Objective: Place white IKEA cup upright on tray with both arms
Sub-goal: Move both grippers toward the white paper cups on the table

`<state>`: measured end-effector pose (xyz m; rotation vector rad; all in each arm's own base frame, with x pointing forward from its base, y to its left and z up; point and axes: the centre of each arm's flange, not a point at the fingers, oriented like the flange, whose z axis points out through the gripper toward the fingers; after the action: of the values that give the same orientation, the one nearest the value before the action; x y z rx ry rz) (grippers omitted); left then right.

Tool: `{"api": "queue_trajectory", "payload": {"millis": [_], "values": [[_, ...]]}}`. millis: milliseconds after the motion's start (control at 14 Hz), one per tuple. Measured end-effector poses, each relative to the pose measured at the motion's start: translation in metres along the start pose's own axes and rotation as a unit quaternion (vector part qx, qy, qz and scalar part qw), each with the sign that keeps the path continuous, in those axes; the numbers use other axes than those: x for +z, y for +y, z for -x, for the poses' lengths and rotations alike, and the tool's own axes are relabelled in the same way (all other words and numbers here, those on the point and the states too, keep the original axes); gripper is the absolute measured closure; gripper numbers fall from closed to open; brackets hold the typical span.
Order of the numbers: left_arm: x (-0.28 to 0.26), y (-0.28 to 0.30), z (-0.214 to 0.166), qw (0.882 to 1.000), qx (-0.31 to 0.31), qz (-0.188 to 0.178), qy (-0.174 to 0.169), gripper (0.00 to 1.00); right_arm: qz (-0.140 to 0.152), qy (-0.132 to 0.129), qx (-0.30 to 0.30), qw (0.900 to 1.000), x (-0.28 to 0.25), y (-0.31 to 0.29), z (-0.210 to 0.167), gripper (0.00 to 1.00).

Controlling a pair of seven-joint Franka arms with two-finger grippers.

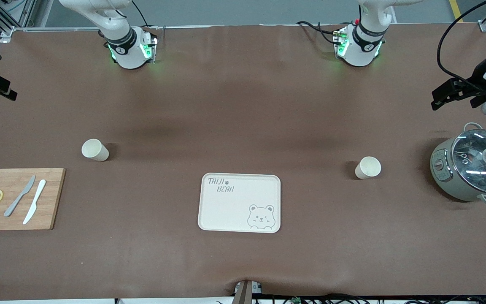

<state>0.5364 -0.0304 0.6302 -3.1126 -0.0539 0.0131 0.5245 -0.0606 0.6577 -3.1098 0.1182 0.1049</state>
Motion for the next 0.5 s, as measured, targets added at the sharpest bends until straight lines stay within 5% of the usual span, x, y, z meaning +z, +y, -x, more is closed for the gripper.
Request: {"api": "queue_trajectory", "payload": {"millis": [500], "values": [[0.015,0.000,-0.007,1.000,0.000,0.000,-0.017,0.00,0.000,-0.002,0.000,1.000,0.002,0.000,-0.001,0.00]]}}
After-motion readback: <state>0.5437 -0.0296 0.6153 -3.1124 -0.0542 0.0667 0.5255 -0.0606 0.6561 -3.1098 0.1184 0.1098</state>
